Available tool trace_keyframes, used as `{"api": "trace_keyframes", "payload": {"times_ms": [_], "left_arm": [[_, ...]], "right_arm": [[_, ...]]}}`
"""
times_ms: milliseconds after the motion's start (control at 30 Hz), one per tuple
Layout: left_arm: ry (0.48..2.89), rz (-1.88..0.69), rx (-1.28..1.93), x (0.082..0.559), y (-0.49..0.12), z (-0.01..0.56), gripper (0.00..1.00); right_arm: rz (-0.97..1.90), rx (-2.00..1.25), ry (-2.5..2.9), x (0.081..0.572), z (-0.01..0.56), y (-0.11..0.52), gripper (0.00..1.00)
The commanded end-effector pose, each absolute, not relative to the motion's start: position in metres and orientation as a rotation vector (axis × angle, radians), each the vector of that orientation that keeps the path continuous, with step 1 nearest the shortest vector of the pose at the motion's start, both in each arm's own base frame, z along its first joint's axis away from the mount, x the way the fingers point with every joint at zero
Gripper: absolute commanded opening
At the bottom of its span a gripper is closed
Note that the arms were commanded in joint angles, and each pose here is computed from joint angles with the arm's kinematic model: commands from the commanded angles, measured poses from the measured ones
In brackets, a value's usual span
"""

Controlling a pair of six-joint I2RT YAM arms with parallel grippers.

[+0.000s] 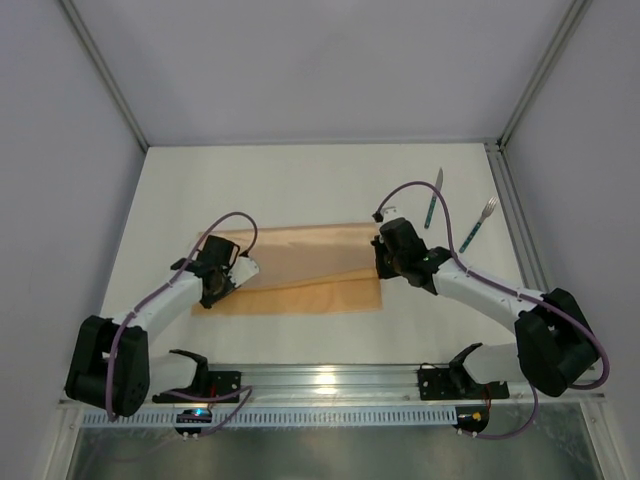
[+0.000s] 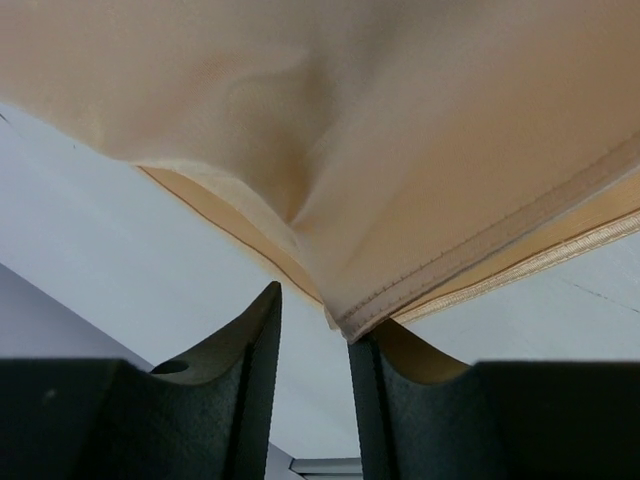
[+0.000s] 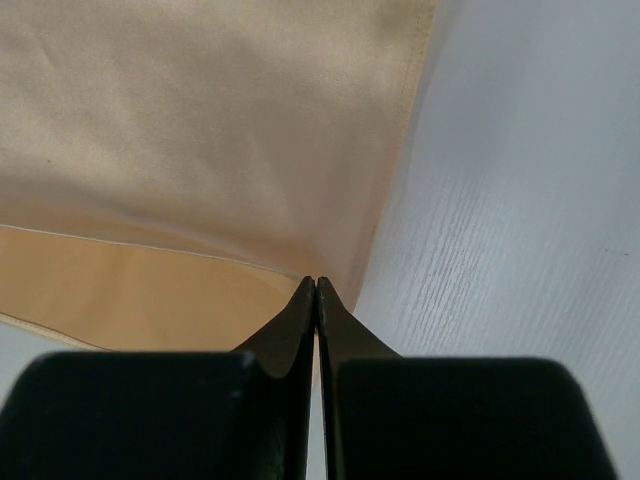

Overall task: Fold the napkin into a case and place the utensils inside
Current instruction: Fold and flatten the napkin at the center of the board.

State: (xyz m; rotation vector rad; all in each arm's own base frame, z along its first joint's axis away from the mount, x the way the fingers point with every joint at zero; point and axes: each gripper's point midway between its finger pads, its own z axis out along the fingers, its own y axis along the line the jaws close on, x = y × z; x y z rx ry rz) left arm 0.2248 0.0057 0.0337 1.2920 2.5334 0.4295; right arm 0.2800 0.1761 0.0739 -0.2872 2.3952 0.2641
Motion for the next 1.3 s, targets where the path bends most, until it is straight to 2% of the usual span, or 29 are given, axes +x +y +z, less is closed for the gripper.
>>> {"api": "trace_keyframes", "payload": {"times_ms": [0, 33, 67, 133, 167, 400, 500, 667, 900, 1267], "left_arm": [[2.485, 0.487, 1.228, 0.234, 0.009, 0.039, 0.32], [2.486, 0.491, 1.228, 0.232, 0.010, 0.037, 0.29], [2.478, 0.500, 1.220, 0.233, 0.011, 0.040, 0.17], [2.465, 0.529, 1.197, 0.236, 0.013, 0.043, 0.02], [2.458, 0.558, 1.179, 0.238, 0.016, 0.046, 0.00], [2.340, 0.651, 1.001, 0.254, 0.022, 0.104, 0.00], [2.358, 0.613, 1.044, 0.237, 0.022, 0.105, 0.00], [2.407, 0.595, 1.089, 0.219, 0.026, 0.077, 0.00], [2.456, 0.616, 1.174, 0.205, 0.032, 0.042, 0.00], [2.466, 0.598, 1.268, 0.195, 0.034, 0.023, 0.05]], "right_arm": [[0.294, -0.265, 2.334, 0.286, 0.088, 0.179, 0.04], [0.298, -0.265, 2.331, 0.286, 0.088, 0.179, 0.04], [0.294, -0.268, 2.332, 0.286, 0.088, 0.179, 0.04], [0.291, -0.275, 2.330, 0.286, 0.090, 0.178, 0.04], [0.287, -0.284, 2.329, 0.286, 0.091, 0.178, 0.04], [0.264, -0.281, 2.359, 0.273, 0.106, 0.168, 0.04], [0.273, -0.254, 2.387, 0.258, 0.100, 0.162, 0.04], [0.381, -0.247, 2.452, 0.237, 0.072, 0.177, 0.04], [0.350, -0.245, 2.549, 0.223, 0.035, 0.178, 0.04], [0.344, -0.249, 2.578, 0.213, 0.026, 0.173, 0.04]]}}
